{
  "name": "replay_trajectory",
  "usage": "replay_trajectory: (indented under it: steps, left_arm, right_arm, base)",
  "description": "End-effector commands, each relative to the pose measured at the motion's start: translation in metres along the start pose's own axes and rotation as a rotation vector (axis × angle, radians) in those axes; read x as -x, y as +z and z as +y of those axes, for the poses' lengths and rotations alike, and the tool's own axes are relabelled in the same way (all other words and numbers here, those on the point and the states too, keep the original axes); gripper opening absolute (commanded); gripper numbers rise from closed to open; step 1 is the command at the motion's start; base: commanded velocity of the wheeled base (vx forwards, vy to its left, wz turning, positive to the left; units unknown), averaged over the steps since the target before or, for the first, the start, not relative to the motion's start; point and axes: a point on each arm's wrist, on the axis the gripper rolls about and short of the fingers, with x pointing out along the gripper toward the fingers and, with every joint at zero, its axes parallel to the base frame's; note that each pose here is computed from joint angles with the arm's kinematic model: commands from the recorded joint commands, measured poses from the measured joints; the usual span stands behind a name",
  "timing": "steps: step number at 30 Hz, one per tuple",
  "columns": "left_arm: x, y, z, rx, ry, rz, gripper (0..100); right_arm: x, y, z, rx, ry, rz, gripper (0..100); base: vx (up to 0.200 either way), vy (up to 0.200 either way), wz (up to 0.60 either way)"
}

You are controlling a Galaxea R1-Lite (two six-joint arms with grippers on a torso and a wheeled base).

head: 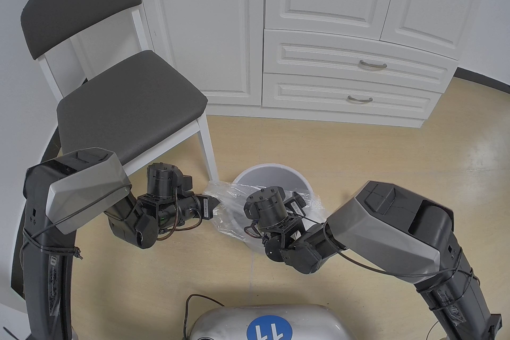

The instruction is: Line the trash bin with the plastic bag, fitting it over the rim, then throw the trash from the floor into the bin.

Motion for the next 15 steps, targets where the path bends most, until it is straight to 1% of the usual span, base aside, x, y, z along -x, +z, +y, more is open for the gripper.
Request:
replay_trajectory:
  steps: [1,3,4,5,8,12,15]
  left_arm:
    - [0.011,0.005,0.001,-0.001,-0.042,-0.008,100]
    - [0.019,0.004,0.004,-0.010,-0.073,0.004,100]
    - [0.019,0.004,0.004,-0.010,-0.073,0.004,100]
    - [0.024,0.004,0.009,-0.032,-0.090,0.010,100]
    - [0.032,0.003,0.016,-0.067,-0.104,0.020,100]
    - [0.037,0.007,0.015,-0.075,-0.111,0.020,100]
    - [0.037,0.008,0.015,-0.074,-0.110,0.019,100]
  right_arm:
    - [0.003,0.004,-0.006,-0.006,0.051,-0.011,100]
    - [0.000,0.002,-0.010,-0.012,0.051,-0.005,100]
    - [0.000,0.002,-0.010,-0.012,0.051,-0.005,100]
    - [-0.002,0.000,-0.012,-0.015,0.050,0.001,100]
    - [-0.005,0.000,-0.016,-0.019,0.044,0.006,100]
    - [-0.005,0.002,-0.020,-0.024,0.061,0.000,100]
    - [-0.009,0.001,-0.024,-0.027,0.054,0.004,100]
  base:
    - [0.000,0.000,0.00]
    - [0.000,0.000,0.00]
    - [0.000,0.000,0.00]
    - [0.000,0.000,0.00]
    - [0.000,0.000,0.00]
    - [0.000,0.000,0.00]
    - [0.000,0.000,0.00]
